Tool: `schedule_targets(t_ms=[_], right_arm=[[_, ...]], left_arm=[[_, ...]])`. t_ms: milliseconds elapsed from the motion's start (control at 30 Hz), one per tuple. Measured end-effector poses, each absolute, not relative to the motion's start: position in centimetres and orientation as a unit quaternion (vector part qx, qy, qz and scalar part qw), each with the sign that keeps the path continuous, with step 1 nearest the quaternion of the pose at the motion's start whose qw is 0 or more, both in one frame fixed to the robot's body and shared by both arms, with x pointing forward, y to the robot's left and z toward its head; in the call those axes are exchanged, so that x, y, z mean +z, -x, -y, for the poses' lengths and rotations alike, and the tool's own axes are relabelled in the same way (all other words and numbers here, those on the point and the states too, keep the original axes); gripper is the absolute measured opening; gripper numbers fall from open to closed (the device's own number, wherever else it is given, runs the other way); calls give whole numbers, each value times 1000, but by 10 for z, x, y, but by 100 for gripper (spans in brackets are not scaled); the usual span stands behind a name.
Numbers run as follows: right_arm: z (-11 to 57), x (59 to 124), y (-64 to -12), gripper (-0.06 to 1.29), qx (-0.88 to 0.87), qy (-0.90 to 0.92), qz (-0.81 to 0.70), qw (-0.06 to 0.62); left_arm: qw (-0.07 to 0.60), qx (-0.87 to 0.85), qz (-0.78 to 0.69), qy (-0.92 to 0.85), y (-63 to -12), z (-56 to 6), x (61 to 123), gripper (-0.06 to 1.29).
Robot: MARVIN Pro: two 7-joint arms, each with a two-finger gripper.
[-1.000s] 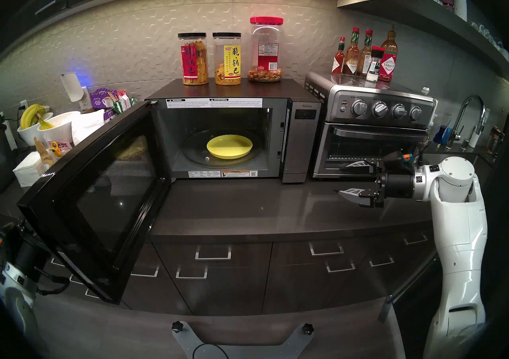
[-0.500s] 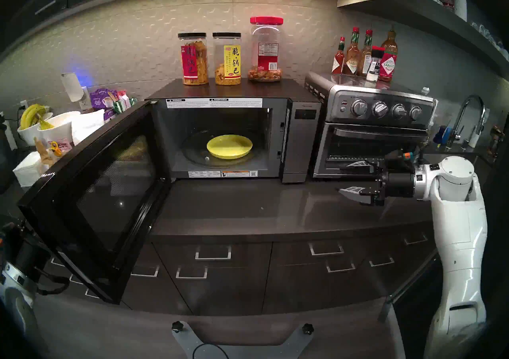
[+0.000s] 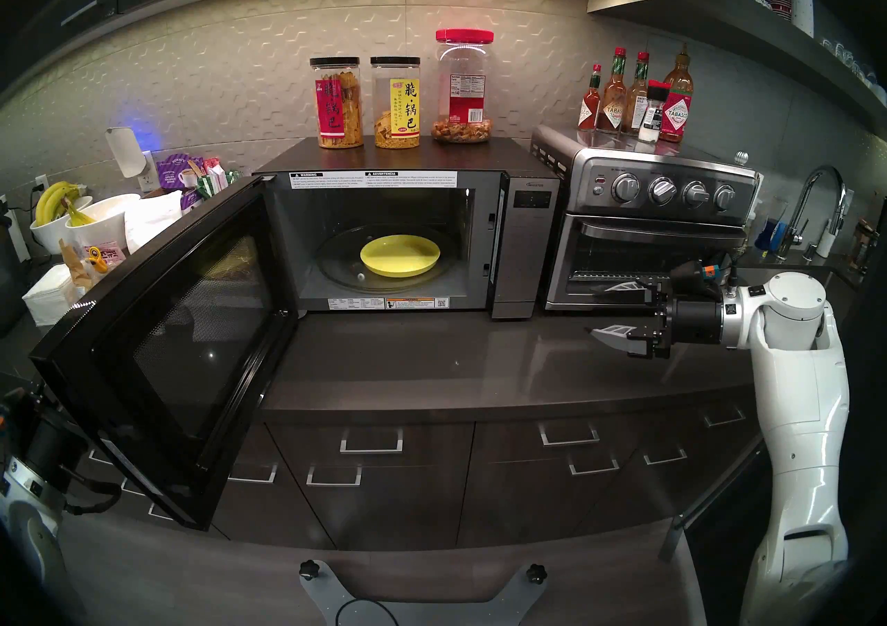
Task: Open the microwave, put the plate inside, and close the door
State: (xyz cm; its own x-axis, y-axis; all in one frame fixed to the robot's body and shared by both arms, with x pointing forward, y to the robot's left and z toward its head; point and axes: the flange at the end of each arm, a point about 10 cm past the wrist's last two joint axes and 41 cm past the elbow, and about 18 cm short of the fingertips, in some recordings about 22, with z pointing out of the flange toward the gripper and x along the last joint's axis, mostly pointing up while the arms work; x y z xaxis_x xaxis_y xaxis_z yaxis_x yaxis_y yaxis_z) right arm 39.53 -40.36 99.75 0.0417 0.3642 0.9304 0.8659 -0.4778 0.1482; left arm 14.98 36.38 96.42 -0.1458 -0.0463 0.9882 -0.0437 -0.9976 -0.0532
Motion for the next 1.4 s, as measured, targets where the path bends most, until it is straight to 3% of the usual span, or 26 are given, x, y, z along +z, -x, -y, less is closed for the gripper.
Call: schedule_targets(t_ms=[1400], right_arm=[[404,998,-395,119,-525,679,455,238]], left_arm=[[1,-756,-34,653,-150,-364,964,127]])
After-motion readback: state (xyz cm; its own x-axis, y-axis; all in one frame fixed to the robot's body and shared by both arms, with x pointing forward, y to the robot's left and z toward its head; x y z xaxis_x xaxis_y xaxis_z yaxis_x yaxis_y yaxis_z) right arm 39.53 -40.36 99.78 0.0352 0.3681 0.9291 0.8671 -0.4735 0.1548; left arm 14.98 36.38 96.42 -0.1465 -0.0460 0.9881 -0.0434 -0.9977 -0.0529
